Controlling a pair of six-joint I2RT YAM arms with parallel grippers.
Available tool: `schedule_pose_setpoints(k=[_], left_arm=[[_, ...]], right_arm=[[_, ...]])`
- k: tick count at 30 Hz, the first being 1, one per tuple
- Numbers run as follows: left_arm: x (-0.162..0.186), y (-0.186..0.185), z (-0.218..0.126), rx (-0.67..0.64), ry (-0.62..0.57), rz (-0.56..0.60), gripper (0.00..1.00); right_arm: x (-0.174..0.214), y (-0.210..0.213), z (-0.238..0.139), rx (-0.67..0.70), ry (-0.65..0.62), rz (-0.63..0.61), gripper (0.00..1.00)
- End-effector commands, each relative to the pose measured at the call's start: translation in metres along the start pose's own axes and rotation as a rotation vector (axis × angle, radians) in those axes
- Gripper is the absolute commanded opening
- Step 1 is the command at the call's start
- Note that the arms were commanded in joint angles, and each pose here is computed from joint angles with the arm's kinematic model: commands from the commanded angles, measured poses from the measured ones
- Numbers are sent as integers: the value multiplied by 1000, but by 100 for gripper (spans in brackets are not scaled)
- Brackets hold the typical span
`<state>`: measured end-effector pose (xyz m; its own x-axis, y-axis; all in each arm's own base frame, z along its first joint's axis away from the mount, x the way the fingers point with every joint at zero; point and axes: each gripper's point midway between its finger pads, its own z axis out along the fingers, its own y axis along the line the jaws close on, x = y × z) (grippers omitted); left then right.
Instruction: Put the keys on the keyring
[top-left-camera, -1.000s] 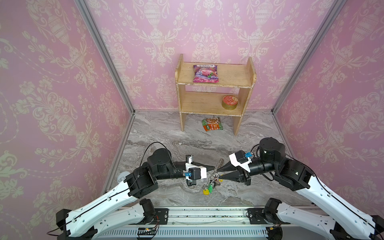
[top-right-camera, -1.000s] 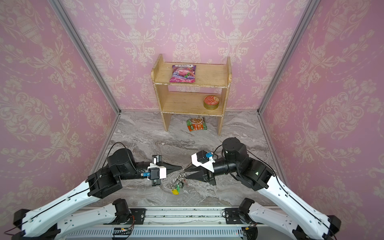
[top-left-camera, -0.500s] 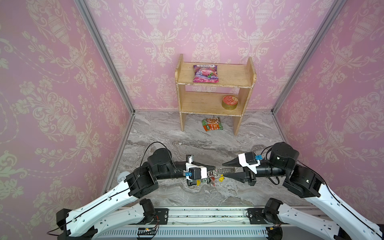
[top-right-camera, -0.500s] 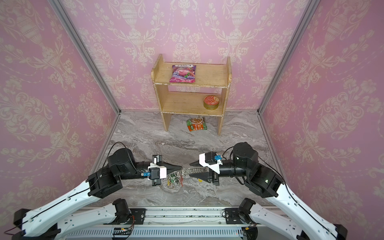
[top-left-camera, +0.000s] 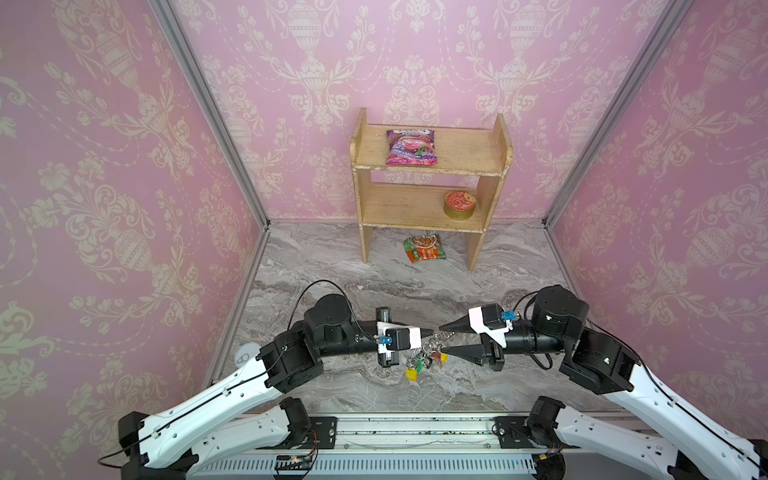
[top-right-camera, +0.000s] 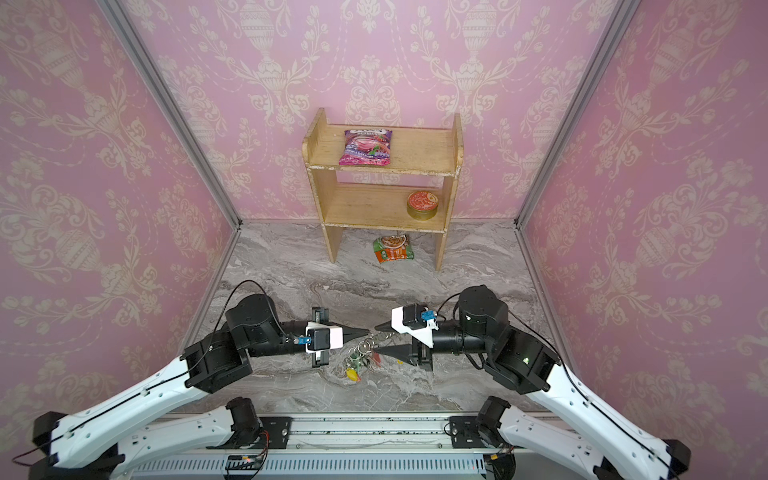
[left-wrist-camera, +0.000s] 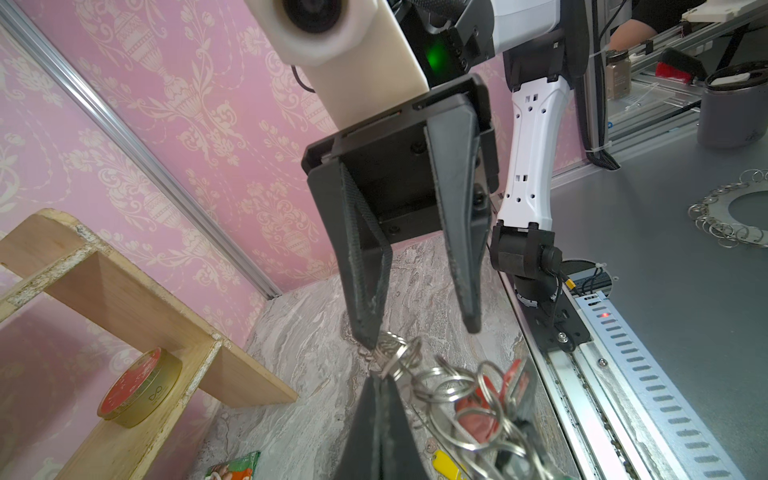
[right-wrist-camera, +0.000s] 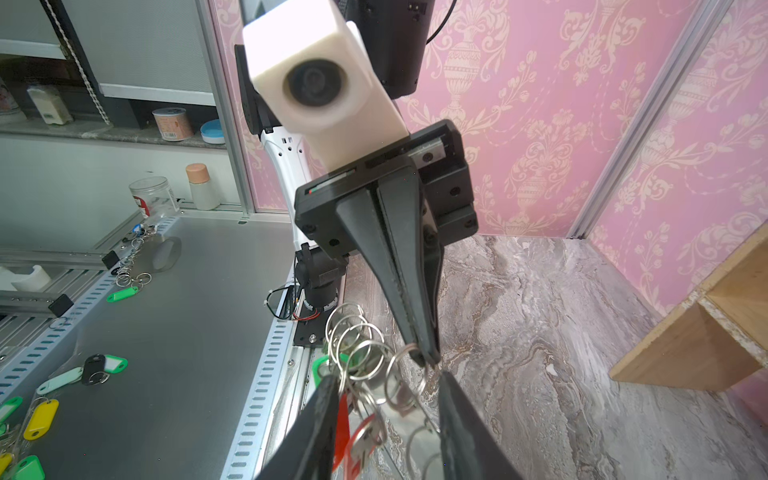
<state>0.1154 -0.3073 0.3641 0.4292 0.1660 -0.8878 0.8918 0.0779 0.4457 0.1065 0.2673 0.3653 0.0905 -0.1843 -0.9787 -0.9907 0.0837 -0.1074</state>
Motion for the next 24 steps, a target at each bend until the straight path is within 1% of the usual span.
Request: schedule_pose_setpoints(k=[1, 8, 16, 24], left_arm=[[-29, 16, -8, -57, -69, 6, 0], [-32, 13, -9, -43, -81, 2, 0], [-33, 7, -12, -18, -92, 0, 0], [-37, 3, -13, 6, -105, -5, 0]], right_arm=[[3, -6, 4, 29, 2, 8, 41], [3, -16, 2, 96, 4, 6, 38], [-1, -23, -2, 143, -5, 6, 36], [-4, -25, -3, 155, -9, 9, 31]])
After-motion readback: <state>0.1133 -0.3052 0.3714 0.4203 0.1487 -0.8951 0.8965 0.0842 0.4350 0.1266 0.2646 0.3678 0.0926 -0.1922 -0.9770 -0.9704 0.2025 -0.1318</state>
